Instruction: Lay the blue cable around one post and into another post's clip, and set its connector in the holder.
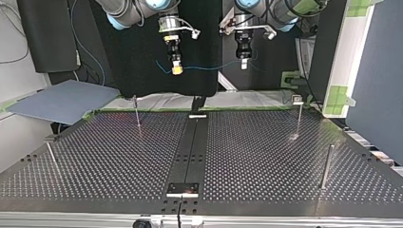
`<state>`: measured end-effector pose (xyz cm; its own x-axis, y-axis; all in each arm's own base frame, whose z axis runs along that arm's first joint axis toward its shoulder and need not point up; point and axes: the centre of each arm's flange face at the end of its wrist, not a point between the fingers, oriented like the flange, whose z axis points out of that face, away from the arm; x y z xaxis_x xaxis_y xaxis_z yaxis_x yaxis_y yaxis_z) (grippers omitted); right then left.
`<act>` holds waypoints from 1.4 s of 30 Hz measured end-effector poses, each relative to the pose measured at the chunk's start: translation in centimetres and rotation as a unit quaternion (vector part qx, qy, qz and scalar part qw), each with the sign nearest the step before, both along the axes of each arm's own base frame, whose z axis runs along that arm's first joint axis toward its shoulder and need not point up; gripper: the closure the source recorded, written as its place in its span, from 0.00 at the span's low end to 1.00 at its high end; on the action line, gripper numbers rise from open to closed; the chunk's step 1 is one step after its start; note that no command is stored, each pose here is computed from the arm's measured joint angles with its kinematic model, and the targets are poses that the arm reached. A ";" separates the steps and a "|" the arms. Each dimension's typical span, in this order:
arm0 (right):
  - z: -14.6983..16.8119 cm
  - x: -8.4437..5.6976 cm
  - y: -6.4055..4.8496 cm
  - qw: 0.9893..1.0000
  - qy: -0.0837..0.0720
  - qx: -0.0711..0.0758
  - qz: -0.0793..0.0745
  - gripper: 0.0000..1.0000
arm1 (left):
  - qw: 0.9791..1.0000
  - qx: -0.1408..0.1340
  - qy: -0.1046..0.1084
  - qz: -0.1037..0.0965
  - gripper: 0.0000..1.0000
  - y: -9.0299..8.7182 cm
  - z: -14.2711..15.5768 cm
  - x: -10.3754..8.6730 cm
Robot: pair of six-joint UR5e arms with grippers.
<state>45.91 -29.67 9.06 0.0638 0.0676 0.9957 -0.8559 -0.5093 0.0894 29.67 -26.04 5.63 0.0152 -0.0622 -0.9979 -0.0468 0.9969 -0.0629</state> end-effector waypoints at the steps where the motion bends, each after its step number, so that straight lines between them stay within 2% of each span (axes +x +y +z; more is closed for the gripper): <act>1: 0.0 0.0 0.0 1.000 0.000 0.000 0.000 1.00 | 1.000 0.000 0.000 0.000 1.00 0.0 0.0 0.0; 12: -0.1 0.1 0.1 1.000 -0.001 0.002 0.000 1.00 | 1.000 0.000 0.000 0.000 1.00 0.0 0.0 0.0; 17: -0.4 0.8 1.3 1.000 -0.004 0.020 0.000 1.00 | 1.000 0.000 0.000 0.000 1.00 0.0 0.0 0.0; 20: -0.6 0.8 1.9 0.999 -0.006 0.036 -0.008 1.00 | 1.000 0.000 0.000 0.000 1.00 0.0 0.0 0.0; 23: -0.9 0.4 2.2 0.998 -0.009 0.052 -0.022 1.00 | 1.000 0.000 0.000 0.000 1.00 0.0 0.0 0.0; 27: -1.0 0.0 2.1 0.997 -0.020 0.064 -0.041 1.00 | 1.000 0.000 0.000 0.000 1.00 0.0 0.0 0.0; 31: -1.0 -0.4 2.0 0.994 -0.040 0.073 -0.064 1.00 | 1.000 0.000 0.000 0.000 1.00 0.0 0.0 0.0; 34: -1.0 -0.7 1.9 0.993 -0.049 0.077 -0.078 1.00 | 1.000 0.000 0.000 0.000 1.00 0.0 0.0 0.0; 39: -0.8 -0.7 1.6 0.992 -0.052 0.077 -0.087 1.00 | 1.000 0.011 0.004 -0.001 1.00 0.4 0.3 -0.2; 42: 0.3 -0.2 1.2 0.992 -0.060 0.073 -0.087 1.00 | 1.000 0.019 0.004 0.001 1.00 0.6 1.0 -0.2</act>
<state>45.75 -28.48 9.39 -0.0577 -0.0804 0.9951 -0.9323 -0.3520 -0.0825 29.44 -25.46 6.64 0.0082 -0.0233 -0.9997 -0.0489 0.9985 -0.0236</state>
